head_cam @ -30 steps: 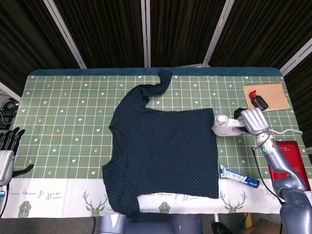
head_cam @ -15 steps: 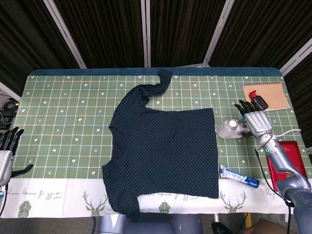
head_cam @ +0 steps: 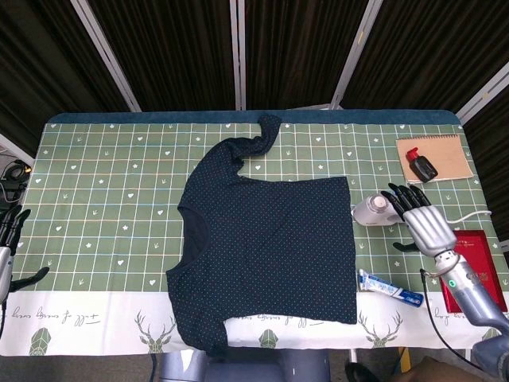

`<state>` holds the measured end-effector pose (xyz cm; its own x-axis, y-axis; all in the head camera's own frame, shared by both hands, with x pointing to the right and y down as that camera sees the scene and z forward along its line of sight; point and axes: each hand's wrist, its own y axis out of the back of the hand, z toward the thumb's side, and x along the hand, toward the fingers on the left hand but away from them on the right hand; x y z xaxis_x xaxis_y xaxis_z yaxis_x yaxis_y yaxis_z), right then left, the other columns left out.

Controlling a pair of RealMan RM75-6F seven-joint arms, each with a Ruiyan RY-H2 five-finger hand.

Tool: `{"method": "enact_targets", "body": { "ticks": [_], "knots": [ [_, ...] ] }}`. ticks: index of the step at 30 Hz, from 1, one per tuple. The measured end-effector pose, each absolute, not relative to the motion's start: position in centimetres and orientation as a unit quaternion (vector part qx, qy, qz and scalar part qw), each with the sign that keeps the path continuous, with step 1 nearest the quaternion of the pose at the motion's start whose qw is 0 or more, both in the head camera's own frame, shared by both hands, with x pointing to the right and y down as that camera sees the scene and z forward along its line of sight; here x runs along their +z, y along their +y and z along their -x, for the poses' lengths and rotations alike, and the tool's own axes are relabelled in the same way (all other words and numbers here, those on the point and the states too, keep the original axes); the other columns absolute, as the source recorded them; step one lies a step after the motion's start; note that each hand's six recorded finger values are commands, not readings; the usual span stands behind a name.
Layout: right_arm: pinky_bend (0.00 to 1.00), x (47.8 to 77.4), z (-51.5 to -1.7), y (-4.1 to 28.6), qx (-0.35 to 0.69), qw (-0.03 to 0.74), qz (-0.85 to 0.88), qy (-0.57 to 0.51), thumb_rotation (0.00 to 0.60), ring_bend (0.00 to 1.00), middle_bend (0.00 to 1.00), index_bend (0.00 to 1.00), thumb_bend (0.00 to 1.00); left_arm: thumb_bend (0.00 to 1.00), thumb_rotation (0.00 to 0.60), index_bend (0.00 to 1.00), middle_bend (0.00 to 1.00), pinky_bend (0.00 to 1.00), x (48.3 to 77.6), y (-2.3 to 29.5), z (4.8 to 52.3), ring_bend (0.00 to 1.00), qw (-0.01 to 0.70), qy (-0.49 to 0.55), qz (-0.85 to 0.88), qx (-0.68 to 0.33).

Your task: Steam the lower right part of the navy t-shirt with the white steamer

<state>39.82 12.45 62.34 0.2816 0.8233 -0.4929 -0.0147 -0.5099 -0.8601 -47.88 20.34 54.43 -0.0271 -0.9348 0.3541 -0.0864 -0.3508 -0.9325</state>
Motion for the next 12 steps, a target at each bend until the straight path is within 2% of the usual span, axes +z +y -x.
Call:
{"method": "enact_targets", "body": {
  "ticks": [6,12],
  "knots": [
    [0.0,58.0,-39.6,16.0,0.536,0.415,0.664,-0.314,0.6,0.0,0.0,0.0,0.0,0.0,0.6,0.0,0.0,0.0,54.0,20.6,47.8,0.0,0.376,0.435,0.593,-0.564],
    [0.0,55.7,-40.1,18.7,0.561,0.418,0.626,-0.345,0.6,0.0,0.0,0.0,0.0,0.0,0.6,0.0,0.0,0.0,53.9,20.7,47.7,0.0,0.378,0.438,0.598,-0.555]
  ]
}}
